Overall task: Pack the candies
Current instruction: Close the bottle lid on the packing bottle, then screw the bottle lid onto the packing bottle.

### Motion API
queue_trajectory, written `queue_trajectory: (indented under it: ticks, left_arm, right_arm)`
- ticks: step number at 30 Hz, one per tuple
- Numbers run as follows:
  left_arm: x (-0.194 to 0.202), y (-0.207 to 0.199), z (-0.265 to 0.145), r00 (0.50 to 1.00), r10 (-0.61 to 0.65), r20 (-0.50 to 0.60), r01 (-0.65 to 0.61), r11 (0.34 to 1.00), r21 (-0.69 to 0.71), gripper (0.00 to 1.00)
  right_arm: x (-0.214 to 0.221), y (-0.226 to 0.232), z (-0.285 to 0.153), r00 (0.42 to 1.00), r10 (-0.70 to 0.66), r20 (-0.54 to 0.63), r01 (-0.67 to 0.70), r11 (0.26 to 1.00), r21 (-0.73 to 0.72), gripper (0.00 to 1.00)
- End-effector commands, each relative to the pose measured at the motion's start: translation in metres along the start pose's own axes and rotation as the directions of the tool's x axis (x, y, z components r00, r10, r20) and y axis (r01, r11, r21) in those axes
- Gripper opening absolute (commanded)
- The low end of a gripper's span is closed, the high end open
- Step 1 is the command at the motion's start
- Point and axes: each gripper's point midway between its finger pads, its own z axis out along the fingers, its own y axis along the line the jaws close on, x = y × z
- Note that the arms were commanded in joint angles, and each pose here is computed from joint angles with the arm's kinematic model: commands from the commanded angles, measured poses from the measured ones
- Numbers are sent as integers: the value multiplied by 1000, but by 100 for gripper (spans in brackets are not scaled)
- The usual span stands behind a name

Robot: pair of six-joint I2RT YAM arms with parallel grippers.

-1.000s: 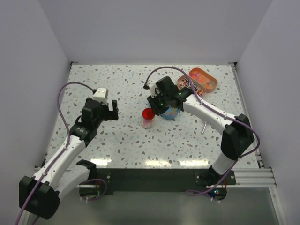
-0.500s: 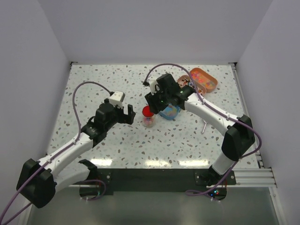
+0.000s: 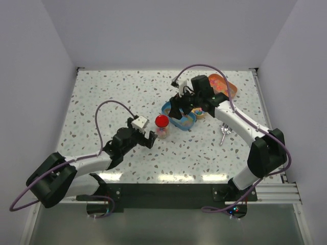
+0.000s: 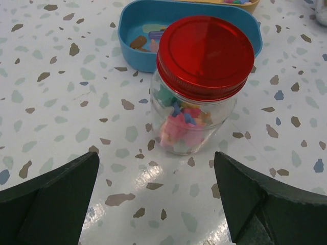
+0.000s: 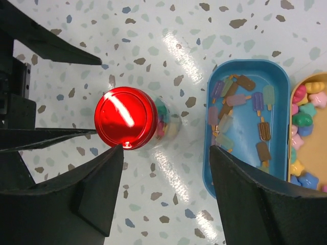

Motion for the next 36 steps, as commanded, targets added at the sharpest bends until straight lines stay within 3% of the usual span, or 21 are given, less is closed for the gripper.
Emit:
queue_trajectory:
  ticks: [1,6,19,28,32,36]
  left_arm:
    - [-47,-11,10,978,52,202,-64,996,54,100]
    - [-50,-19,27,970,84,228,-107,990,90,100]
    - [-49,-38,63,963,103,247,-151,971,183,97]
    - [-40,-42,68,968,105,229,-153,967,203,80]
    - [-40,-41,68,968,105,230,-153,967,202,76]
    - [-42,-42,68,967,103,235,-153,966,208,73]
  right_arm:
    - [-23,18,-1,987,-116,107,127,986,-107,73]
    - [-19,17,7,985,-129,119,144,981,-133,78]
    - [-9,16,28,983,-158,95,175,960,-216,77]
    - [-13,16,33,993,-89,75,104,967,-234,63]
    - [-14,16,36,997,-50,66,65,969,-239,50]
    - [-20,18,36,997,-16,71,33,969,-243,47]
